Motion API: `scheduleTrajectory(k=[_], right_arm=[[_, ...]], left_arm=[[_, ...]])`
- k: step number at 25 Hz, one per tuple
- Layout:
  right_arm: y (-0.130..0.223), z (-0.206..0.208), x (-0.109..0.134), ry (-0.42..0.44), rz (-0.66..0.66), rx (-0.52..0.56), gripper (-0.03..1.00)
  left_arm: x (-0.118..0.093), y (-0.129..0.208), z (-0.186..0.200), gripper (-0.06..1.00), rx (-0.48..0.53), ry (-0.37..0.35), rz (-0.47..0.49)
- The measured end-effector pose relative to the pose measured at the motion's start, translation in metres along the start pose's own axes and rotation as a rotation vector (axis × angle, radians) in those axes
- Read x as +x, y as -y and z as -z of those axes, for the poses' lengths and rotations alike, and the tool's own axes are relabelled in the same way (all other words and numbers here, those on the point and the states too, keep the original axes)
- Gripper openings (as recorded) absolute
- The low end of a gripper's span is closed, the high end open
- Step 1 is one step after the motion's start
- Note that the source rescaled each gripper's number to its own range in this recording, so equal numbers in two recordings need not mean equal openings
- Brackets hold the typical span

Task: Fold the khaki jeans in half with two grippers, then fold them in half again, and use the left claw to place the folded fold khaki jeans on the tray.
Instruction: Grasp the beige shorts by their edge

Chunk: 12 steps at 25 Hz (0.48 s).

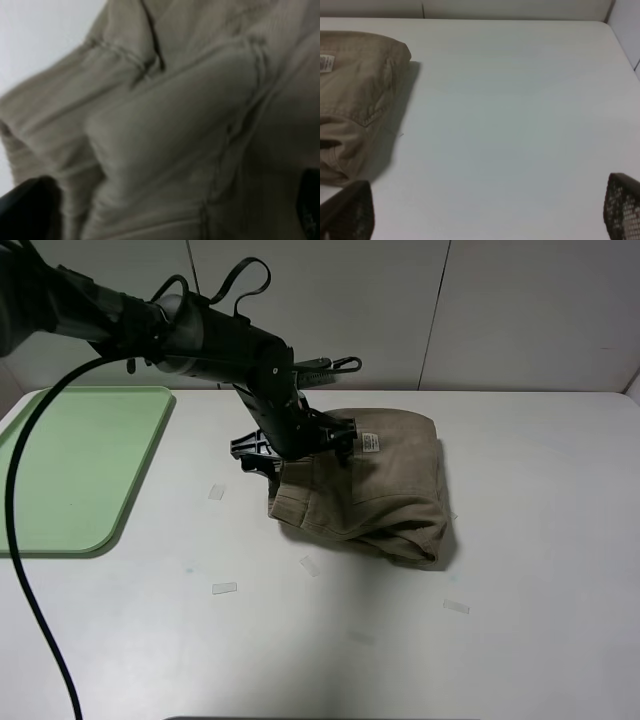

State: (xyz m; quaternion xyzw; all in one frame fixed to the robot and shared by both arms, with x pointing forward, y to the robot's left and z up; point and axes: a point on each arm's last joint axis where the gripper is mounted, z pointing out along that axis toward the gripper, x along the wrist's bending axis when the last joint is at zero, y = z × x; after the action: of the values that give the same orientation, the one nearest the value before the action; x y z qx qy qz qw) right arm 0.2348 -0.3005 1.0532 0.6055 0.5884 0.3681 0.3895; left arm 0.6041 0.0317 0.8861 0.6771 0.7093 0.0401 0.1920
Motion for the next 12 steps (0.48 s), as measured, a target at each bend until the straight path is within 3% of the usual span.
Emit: scheduleTrajectory(k=[5,12], right_arm=[[0.000,0.000,0.000,0.000,0.000,0.000,1.00],[0.000,0.000,0.000,0.000,0.000,0.000,1.00]], left_arm=[[-0.003,0.011,-0.009,1.00,0.043,-0.008,0.022],[0.000,0.018,-0.004,1.00,0.147,-0.078,0.052]])
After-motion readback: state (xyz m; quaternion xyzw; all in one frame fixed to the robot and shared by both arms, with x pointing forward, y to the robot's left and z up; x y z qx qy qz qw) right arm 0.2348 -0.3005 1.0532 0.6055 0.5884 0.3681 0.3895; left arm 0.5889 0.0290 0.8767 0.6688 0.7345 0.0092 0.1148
